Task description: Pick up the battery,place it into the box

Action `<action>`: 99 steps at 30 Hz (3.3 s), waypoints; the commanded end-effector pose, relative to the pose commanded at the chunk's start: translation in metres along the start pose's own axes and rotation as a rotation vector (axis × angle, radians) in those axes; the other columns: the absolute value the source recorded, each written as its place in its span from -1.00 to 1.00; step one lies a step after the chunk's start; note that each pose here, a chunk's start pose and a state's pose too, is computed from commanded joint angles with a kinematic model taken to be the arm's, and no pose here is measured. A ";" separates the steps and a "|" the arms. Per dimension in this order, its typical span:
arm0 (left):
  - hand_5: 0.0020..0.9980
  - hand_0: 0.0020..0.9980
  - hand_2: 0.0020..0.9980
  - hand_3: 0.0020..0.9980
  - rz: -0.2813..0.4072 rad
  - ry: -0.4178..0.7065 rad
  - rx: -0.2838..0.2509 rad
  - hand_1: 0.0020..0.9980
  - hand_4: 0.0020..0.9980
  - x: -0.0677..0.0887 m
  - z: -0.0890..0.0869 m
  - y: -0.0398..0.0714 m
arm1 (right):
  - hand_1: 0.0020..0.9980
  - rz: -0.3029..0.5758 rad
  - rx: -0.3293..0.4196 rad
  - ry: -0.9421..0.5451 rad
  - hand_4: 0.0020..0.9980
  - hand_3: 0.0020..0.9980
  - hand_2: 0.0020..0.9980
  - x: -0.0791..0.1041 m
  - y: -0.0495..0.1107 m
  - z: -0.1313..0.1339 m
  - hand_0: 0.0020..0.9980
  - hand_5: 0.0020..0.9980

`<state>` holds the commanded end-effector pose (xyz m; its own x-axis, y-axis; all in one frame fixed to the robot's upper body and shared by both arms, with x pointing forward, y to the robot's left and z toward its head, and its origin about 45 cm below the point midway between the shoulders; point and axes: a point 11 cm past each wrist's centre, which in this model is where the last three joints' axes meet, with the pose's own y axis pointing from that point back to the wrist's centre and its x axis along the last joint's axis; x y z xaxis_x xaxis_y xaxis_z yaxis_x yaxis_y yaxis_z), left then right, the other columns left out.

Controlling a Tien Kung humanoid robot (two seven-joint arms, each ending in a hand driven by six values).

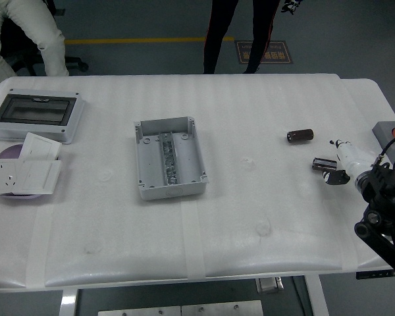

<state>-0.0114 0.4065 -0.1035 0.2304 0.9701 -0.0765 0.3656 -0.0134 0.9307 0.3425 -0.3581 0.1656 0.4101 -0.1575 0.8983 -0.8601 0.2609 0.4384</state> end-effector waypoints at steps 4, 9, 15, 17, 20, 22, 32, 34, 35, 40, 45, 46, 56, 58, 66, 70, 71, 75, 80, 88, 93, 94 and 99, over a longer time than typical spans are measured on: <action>-1.00 0.13 0.20 -0.15 0.002 0.001 -0.004 0.35 -0.95 0.000 0.001 0.000 | 0.63 -0.012 0.017 0.024 0.20 0.90 0.83 -0.003 0.000 -0.006 0.13 -0.61; -1.00 0.13 0.20 -0.15 0.005 0.005 -0.013 0.35 -0.95 0.001 0.003 0.001 | 0.63 -0.015 0.028 0.055 0.20 0.90 0.83 -0.005 -0.003 -0.012 0.13 -0.61; -1.00 0.13 0.20 -0.15 0.013 0.010 -0.020 0.35 -0.96 0.002 0.003 0.001 | 0.54 0.002 0.031 0.081 0.18 0.82 0.77 -0.003 -0.007 -0.012 0.09 -0.62; -1.00 0.12 0.20 -0.15 0.015 0.012 -0.022 0.34 -0.96 0.002 0.003 0.001 | 0.49 0.006 0.034 0.090 0.17 0.70 0.72 -0.003 -0.008 -0.012 0.03 -0.61; -1.00 0.12 0.20 -0.15 0.017 0.012 -0.024 0.34 -0.96 0.003 0.004 0.001 | 0.49 0.005 0.036 0.107 0.17 0.70 0.72 -0.005 -0.009 -0.012 0.03 -0.61; -1.00 0.12 0.19 -0.15 0.018 0.014 -0.025 0.32 -0.97 0.003 0.004 0.001 | 0.32 0.003 0.036 0.117 -0.03 0.39 0.53 -0.007 -0.010 -0.012 -0.14 -0.70; -1.00 0.11 0.18 -0.15 0.024 0.018 -0.033 0.32 -0.98 0.004 0.005 0.001 | 0.23 -0.009 0.028 0.144 -0.30 0.35 0.41 -0.010 -0.013 -0.008 -0.22 -0.84; -1.00 0.10 0.18 -0.15 0.027 0.018 -0.036 0.31 -1.00 0.004 0.005 0.001 | 0.21 -0.007 0.028 0.142 -0.32 0.35 0.38 -0.010 -0.014 -0.008 -0.23 -0.87; -1.00 0.10 0.18 -0.15 0.028 0.017 -0.036 0.31 -1.00 0.004 0.005 0.001 | 0.21 -0.007 0.029 0.140 -0.32 0.35 0.38 -0.010 -0.014 -0.008 -0.23 -0.87; -1.00 0.10 0.18 -0.15 0.028 0.017 -0.038 0.30 -1.00 0.004 0.006 0.001 | 0.20 -0.012 0.030 0.137 -0.31 0.34 0.37 -0.014 -0.015 -0.006 -0.24 -0.86; -1.00 0.10 0.18 -0.15 0.028 0.014 -0.037 0.30 -1.00 0.004 0.006 0.001 | 0.20 -0.003 0.040 0.137 -0.31 0.34 0.37 -0.015 -0.014 -0.008 -0.24 -0.86; -1.00 0.09 0.18 -0.15 0.028 0.013 -0.037 0.29 -1.00 0.004 0.006 0.001 | 0.19 0.003 0.045 0.135 -0.31 0.34 0.35 -0.014 -0.014 -0.009 -0.25 -0.86; -1.00 0.09 0.17 -0.15 0.032 0.007 -0.032 0.28 -1.00 0.004 0.006 0.001 | 0.18 0.137 0.212 0.043 -0.30 0.34 0.34 0.036 0.011 -0.065 -0.26 -0.83; -1.00 0.09 0.18 -0.15 0.031 0.007 -0.029 0.27 -1.00 0.004 0.006 0.001 | 0.18 0.145 0.282 -0.001 -0.30 0.34 0.34 0.043 0.021 -0.086 -0.27 -0.81; -1.00 0.08 0.18 -0.15 0.027 0.011 -0.018 0.27 -1.00 0.002 0.002 0.000 | 0.18 0.096 0.621 -0.230 -0.29 0.35 0.34 0.038 0.067 -0.171 -0.27 -0.80; -1.00 0.08 0.17 -0.15 0.028 0.011 -0.017 0.26 -1.00 0.002 0.002 0.000 | 0.22 0.074 0.755 -0.314 -0.24 0.38 0.38 0.028 0.084 -0.207 -0.23 -0.77; -1.00 0.08 0.17 -0.15 0.028 0.012 -0.016 0.26 -1.00 0.002 0.002 0.000 | 0.22 0.070 0.782 -0.324 -0.24 0.38 0.38 0.025 0.088 -0.215 -0.23 -0.77; -1.00 0.08 0.17 -0.15 0.025 0.013 -0.013 0.26 -1.00 0.002 0.002 0.000 | 0.22 0.045 0.856 -0.324 -0.24 0.38 0.38 0.014 0.096 -0.238 -0.23 -0.77; -1.00 0.08 0.18 -0.15 0.020 0.015 -0.005 0.27 -1.00 0.003 0.001 0.001 | 0.34 0.018 0.870 -0.301 -0.22 0.44 0.50 0.002 0.091 -0.248 0.00 -0.76; -1.00 0.08 0.16 -0.16 0.014 0.012 -0.003 0.27 -1.00 0.002 0.002 0.001 | 0.61 0.007 0.848 -0.292 0.17 0.77 0.66 -0.007 0.082 -0.250 0.86 -0.51; -1.00 0.08 0.16 -0.16 0.010 0.012 -0.001 0.27 -1.00 0.002 0.001 0.001 | 0.61 0.013 0.830 -0.288 0.17 0.77 0.66 -0.007 0.077 -0.247 0.86 -0.51; -1.00 0.08 0.16 -0.16 0.009 0.012 0.000 0.27 -1.00 0.002 0.001 0.001 | 0.60 0.014 0.828 -0.287 0.15 0.76 0.66 -0.006 0.076 -0.246 0.88 -0.55; -1.00 0.08 0.16 -0.16 0.009 0.010 -0.002 0.27 -1.00 0.002 0.002 0.002 | 0.60 0.046 0.794 -0.298 0.15 0.76 0.66 0.001 0.069 -0.237 0.88 -0.55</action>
<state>-0.0081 0.4081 -0.1031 0.2245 0.9724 -0.0642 0.3621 -0.0221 0.9319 0.3560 -0.1147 0.2037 0.3685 -0.4361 0.8210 -0.8774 -0.4551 0.1521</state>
